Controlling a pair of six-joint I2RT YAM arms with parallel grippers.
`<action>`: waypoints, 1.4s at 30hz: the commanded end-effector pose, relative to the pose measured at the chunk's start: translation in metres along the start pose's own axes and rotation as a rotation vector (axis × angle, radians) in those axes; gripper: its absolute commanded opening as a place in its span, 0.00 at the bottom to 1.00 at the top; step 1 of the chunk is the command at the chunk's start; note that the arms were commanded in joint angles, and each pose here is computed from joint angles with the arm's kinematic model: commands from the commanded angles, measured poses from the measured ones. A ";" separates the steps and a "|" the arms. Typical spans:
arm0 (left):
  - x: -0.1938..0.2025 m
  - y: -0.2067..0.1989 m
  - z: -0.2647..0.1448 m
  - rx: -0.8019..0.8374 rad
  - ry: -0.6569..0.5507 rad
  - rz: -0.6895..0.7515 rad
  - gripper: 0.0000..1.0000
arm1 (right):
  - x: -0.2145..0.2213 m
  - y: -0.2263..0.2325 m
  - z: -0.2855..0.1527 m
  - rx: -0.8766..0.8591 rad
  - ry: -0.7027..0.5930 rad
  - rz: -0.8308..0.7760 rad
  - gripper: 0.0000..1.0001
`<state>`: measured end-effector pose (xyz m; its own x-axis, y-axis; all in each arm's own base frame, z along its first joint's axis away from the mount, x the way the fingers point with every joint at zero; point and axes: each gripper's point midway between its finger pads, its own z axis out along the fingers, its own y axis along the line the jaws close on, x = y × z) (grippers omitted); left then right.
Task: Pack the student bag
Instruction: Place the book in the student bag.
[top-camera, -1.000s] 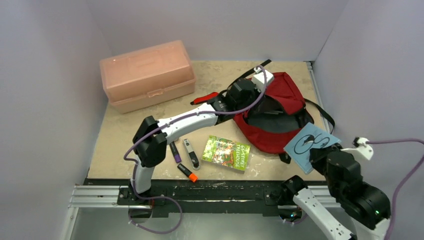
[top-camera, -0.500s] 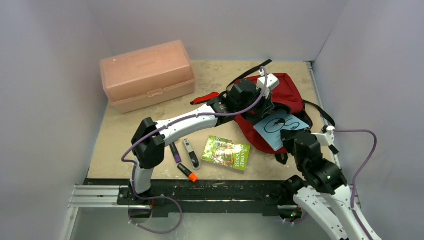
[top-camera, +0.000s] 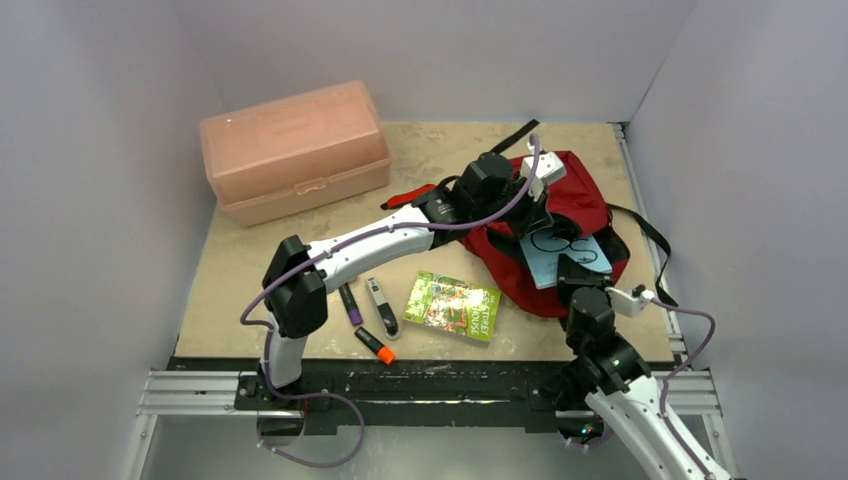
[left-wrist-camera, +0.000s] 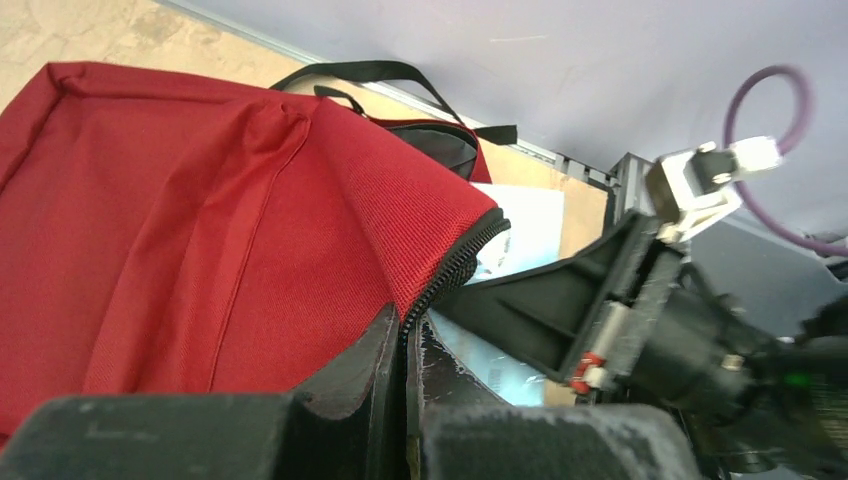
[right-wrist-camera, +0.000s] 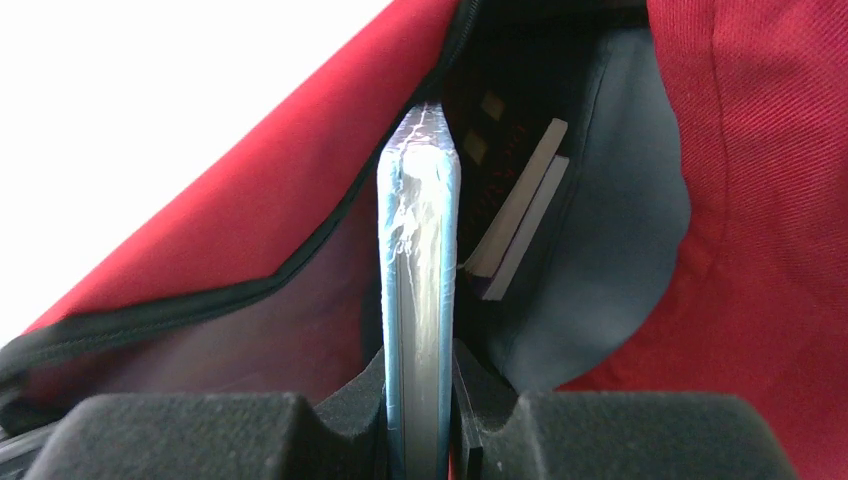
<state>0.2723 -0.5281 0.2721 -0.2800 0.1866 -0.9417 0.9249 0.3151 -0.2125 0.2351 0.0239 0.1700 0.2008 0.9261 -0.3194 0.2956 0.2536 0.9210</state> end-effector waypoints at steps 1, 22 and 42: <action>-0.070 -0.039 -0.031 0.125 -0.140 0.079 0.00 | -0.012 0.046 0.012 -0.176 -0.066 0.310 0.00; -0.055 -0.035 -0.029 0.140 -0.063 0.086 0.00 | 0.072 -0.043 0.089 0.095 0.233 -0.185 0.89; -0.051 -0.039 -0.030 0.162 -0.057 0.047 0.00 | 0.078 -0.027 0.092 0.053 0.330 -0.513 0.46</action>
<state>0.2530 -0.5221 0.2804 -0.2726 0.2593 -0.9265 0.9510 0.2187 -0.2186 0.2846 0.0558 0.0554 -0.3586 0.7598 -0.5423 0.4817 0.6483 0.5897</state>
